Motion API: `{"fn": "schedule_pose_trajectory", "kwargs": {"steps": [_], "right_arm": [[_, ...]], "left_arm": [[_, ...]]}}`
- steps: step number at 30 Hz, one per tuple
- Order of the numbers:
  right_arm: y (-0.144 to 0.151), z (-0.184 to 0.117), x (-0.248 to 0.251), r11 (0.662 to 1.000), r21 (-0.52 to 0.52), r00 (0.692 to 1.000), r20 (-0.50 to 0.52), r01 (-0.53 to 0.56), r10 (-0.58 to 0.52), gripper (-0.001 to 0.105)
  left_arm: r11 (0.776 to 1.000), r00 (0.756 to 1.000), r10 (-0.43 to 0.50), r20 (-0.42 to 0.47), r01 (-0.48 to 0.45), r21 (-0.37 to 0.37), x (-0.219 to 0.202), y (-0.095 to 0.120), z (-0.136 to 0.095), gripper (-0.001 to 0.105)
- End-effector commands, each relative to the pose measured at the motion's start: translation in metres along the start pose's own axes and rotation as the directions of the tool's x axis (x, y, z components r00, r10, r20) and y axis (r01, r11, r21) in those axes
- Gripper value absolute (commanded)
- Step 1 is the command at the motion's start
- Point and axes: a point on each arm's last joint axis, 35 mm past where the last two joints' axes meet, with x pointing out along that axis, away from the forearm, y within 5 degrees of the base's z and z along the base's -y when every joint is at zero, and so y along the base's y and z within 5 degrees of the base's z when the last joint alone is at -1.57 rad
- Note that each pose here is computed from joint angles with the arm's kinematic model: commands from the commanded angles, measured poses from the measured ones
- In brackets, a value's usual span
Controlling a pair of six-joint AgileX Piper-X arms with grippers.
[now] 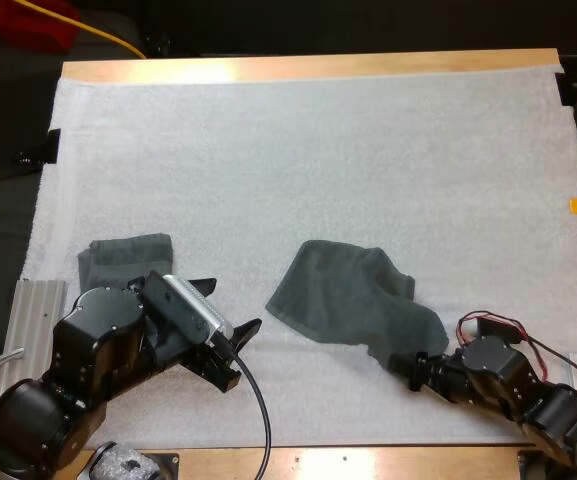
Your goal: Pick towel from pile, fold and stack
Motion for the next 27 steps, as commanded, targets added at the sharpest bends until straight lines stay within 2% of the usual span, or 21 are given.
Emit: {"fn": "schedule_pose_trajectory", "kwargs": {"steps": [1, 4, 11, 22, 24, 27], "right_arm": [[0.001, 0.002, -0.001, 1.0, 0.001, 1.0, 0.019, -0.009, 0.009, 0.081], [0.002, 0.002, -0.001, 1.0, 0.0, 1.0, 0.019, -0.021, 0.021, 0.081], [-0.002, -0.002, 0.01, 1.0, 0.01, 0.998, -0.055, -0.003, 0.003, 0.081], [0.001, 0.002, 0.017, 0.998, 0.042, 0.999, -0.023, -0.036, 0.037, 0.08], [0.0, 0.001, 0.017, 0.999, 0.045, 0.999, -0.036, -0.026, 0.028, 0.076], [-0.002, -0.001, 0.017, 0.999, 0.049, 0.998, -0.058, -0.009, 0.012, 0.059]], "left_arm": [[1.0, 1.0, -0.01, 0.01, 0.01, -0.003, -0.001, -0.001, 0.001, 0.07], [1.0, 1.0, -0.01, 0.01, 0.01, -0.003, -0.001, -0.001, 0.001, 0.07], [1.0, 1.0, -0.01, 0.01, 0.01, -0.003, -0.001, -0.001, 0.001, 0.07], [1.0, 1.0, -0.026, 0.008, 0.026, -0.003, -0.001, -0.002, 0.001, 0.07], [1.0, 1.0, -0.026, 0.008, 0.026, -0.003, -0.001, -0.002, 0.001, 0.07], [1.0, 1.0, -0.026, 0.008, 0.026, -0.003, -0.001, -0.002, 0.001, 0.07]]}}
